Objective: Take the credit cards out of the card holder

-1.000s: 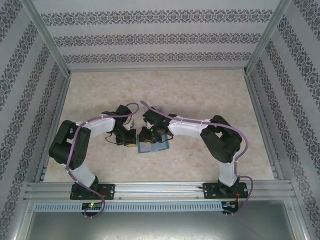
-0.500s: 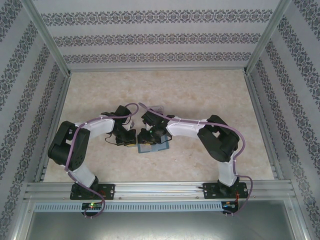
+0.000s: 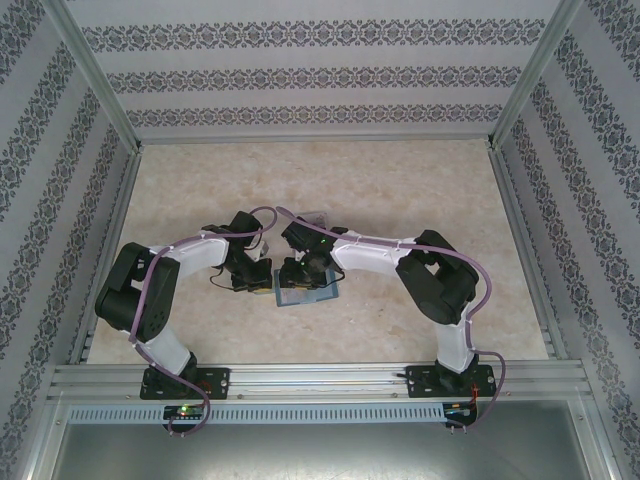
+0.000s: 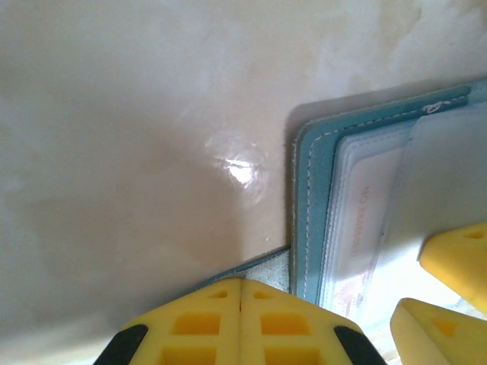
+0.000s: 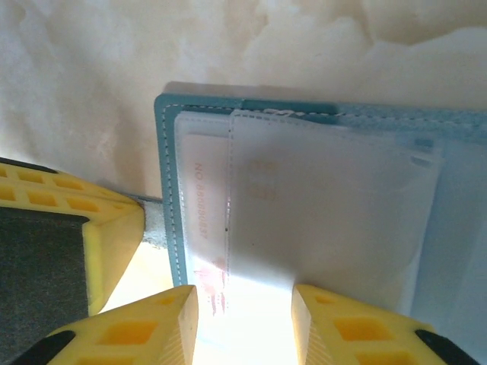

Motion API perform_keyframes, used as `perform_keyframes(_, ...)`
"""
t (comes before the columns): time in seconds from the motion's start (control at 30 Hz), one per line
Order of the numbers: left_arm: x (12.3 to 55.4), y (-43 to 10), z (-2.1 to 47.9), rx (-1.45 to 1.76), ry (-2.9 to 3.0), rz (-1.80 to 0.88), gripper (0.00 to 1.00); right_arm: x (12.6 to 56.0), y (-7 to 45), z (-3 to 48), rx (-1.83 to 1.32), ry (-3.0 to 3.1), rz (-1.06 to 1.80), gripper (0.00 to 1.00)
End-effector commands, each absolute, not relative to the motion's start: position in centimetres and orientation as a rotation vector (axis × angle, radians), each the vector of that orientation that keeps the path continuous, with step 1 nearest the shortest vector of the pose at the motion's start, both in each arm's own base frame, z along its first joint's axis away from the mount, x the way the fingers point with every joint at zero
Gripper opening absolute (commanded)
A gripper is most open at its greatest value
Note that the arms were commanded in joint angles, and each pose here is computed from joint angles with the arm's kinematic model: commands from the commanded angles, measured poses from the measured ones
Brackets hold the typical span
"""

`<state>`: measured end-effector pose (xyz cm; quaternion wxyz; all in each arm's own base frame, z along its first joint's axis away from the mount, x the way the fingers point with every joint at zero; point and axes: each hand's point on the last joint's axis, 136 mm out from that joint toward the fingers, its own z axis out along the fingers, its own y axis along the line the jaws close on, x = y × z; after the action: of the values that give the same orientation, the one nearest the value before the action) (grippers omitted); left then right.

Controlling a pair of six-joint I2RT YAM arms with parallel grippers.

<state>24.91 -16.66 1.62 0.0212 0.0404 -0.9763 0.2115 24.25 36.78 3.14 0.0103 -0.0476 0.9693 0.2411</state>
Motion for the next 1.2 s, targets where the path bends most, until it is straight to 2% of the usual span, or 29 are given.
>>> perform_keyframes(0.0, 23.5, -16.5, 0.5, 0.095, -2.989, 0.623, 0.05, 24.1, 35.5, 2.7, -0.186, 3.042, 0.604, 0.4)
perform_keyframes(0.4, 23.4, -16.4, 0.6, 0.095, -2.99, 0.621, 0.05, 24.3, 34.7, 3.0, -0.239, 3.035, 0.487, 0.5)
perform_keyframes(1.17, 23.5, -16.4, 0.7, 0.092, -2.994, 0.618, 0.05, 24.5, 31.6, 4.3, -0.305, 3.003, 0.185, 0.55)
